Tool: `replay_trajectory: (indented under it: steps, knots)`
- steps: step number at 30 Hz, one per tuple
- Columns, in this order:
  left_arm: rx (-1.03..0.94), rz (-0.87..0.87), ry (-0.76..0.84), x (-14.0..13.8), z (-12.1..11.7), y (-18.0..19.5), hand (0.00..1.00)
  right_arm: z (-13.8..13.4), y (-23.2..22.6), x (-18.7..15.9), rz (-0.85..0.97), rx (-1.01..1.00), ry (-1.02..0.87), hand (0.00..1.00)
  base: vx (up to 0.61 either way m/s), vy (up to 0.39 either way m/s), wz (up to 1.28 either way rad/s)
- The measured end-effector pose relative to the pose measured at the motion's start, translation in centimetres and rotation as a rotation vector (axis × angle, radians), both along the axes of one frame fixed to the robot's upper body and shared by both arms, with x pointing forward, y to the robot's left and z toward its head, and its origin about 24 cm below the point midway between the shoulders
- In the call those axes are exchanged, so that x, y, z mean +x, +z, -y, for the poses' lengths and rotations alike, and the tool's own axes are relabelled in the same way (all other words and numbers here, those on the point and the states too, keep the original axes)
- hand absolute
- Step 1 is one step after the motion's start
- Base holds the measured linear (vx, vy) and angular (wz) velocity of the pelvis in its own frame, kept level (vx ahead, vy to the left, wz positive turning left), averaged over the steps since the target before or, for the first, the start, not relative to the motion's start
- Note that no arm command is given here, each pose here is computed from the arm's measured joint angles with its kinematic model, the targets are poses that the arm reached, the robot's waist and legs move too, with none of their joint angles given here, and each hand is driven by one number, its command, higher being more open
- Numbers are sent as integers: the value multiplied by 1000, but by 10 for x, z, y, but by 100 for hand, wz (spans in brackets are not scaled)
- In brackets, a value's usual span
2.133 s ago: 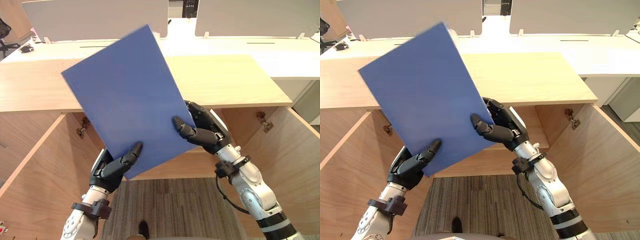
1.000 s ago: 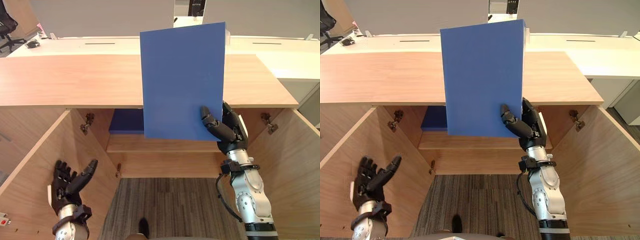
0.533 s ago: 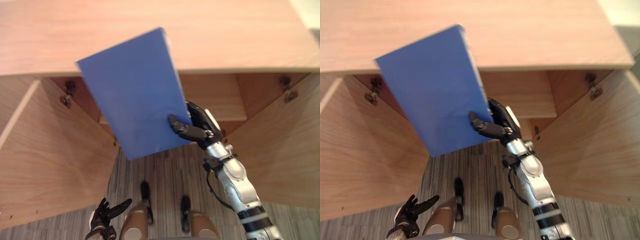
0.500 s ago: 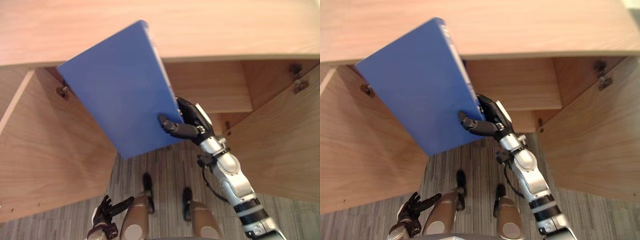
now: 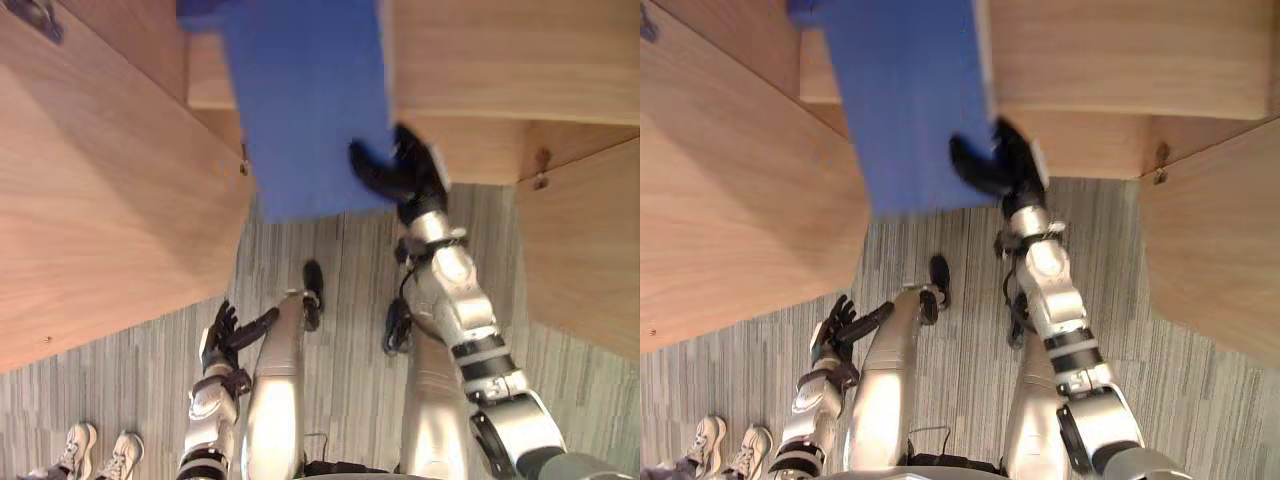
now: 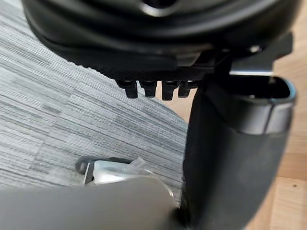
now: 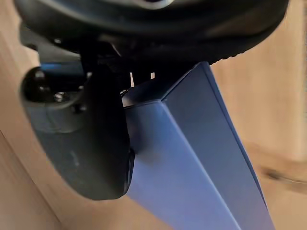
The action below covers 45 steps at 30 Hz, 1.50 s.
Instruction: Walk over to the cabinet, pick up the folder, carry it to the office cabinet, place the folder inside the office cabinet, then close the office cabinet door
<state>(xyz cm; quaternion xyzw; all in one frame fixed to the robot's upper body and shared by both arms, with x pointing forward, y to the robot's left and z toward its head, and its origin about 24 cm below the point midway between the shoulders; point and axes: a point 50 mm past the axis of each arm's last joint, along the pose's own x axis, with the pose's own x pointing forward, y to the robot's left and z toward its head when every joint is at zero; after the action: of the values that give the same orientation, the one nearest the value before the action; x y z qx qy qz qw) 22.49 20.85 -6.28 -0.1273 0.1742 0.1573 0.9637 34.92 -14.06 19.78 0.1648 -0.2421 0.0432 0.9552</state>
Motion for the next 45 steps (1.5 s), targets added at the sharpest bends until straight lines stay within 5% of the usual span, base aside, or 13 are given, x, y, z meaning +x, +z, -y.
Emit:
replay_trajectory:
  steps: [9,17,18,27,36,41,42,45]
  knots:
    - [-6,38,31,5,3,9,100,39,71,-1,213,401,-136,0,-2,-55,2]
    - [-22,106,41,14,16,24,100,70,94,4,204,741,-276,0,-5,-70,7]
    - [-22,116,37,16,18,26,100,71,94,7,179,785,-279,100,-25,-65,3]
    - [-46,146,44,21,29,33,100,56,110,26,78,889,-216,100,-24,-51,2]
    - [-46,126,62,19,25,28,100,-11,131,38,73,368,-28,100,-33,-32,-3]
    - [-42,112,58,18,23,24,100,-25,120,45,47,137,-26,100,-34,-28,-1]
    - [-39,110,58,17,23,23,100,-25,118,46,48,54,-33,0,-37,-39,-3]
    - [-41,98,52,17,22,19,100,-19,109,48,49,-151,-73,0,-11,-23,-1]
